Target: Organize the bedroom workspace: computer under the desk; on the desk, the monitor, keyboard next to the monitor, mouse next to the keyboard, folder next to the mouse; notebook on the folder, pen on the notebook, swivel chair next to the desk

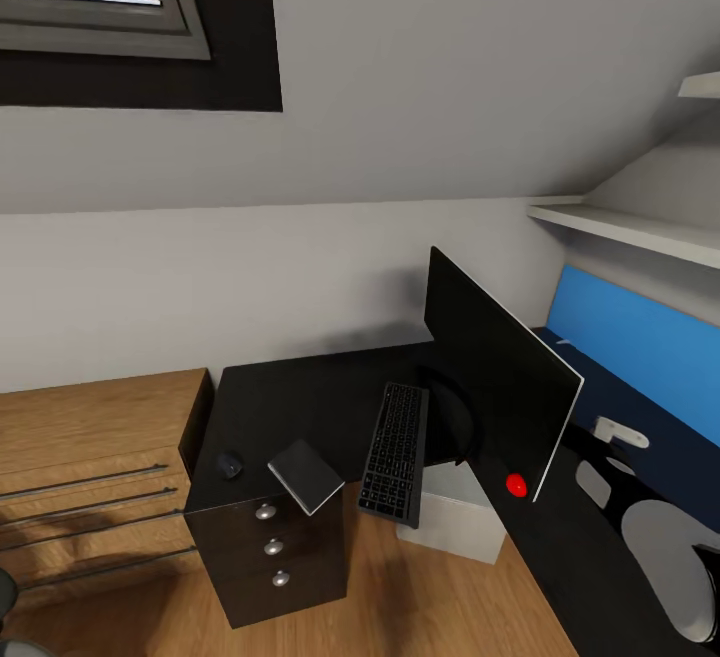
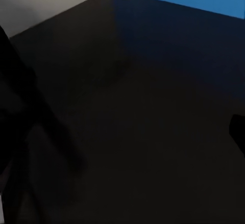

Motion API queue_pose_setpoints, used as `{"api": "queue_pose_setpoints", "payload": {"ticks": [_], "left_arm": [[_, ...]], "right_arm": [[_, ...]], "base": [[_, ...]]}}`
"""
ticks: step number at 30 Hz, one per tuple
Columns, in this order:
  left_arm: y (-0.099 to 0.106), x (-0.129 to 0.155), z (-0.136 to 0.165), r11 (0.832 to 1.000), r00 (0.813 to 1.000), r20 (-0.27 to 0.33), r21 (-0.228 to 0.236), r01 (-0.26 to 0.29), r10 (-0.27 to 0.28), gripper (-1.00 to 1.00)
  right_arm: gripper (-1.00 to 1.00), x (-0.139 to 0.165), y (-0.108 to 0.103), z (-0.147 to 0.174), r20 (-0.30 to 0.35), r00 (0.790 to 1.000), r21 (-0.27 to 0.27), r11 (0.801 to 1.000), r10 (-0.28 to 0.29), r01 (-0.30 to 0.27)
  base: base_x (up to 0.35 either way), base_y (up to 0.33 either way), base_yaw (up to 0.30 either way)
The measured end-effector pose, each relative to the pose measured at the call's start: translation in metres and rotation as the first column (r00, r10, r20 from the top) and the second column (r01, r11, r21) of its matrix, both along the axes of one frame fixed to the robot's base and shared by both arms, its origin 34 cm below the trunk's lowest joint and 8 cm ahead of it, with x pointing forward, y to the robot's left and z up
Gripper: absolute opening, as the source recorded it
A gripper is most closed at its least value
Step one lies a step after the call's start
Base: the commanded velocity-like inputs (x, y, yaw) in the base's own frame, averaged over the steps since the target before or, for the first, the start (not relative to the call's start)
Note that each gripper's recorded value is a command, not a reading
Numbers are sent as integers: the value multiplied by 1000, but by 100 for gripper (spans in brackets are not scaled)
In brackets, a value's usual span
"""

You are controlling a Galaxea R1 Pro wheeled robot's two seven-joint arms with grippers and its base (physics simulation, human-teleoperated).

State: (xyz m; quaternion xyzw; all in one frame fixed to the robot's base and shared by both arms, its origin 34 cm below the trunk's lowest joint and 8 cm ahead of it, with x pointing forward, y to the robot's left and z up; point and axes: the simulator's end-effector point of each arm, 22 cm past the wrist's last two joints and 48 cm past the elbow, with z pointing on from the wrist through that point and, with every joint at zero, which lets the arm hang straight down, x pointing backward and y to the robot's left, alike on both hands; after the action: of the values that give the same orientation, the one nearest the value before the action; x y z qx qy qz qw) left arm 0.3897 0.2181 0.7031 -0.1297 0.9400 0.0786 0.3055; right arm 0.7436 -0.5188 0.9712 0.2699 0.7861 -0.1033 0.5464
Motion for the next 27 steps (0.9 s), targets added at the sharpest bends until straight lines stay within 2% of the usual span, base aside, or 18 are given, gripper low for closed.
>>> {"api": "queue_pose_setpoints", "payload": {"ticks": [6,16,18,19,22,27], "left_arm": [[0,0,0,1000,1000,0,0,0,0,100],[0,-1,0,1000,1000,-1,0,-2,2,100],[0,0,0,1000,1000,-1,1,-2,2,100],[0,-1,0,1000,1000,-1,1,-2,2,100],[0,0,0,1000,1000,-1,0,-2,2,100],[1,0,0,1000,1000,-1,0,-3,3,100]], "right_arm": [[100,7,12,2,9,997,-7,997,80,-80],[100,12,28,0,-5,985,-37,985,170,-170],[100,14,35,-1,-8,978,-44,977,209,-210],[100,14,48,-4,-18,958,-71,955,288,-288],[100,16,56,-2,-18,942,-116,936,334,-334],[100,13,69,-8,-21,919,-111,913,393,-393]], "base": [[0,0,0],[0,0,0],[0,0,0],[0,0,0],[0,0,0],[0,0,0]]}}
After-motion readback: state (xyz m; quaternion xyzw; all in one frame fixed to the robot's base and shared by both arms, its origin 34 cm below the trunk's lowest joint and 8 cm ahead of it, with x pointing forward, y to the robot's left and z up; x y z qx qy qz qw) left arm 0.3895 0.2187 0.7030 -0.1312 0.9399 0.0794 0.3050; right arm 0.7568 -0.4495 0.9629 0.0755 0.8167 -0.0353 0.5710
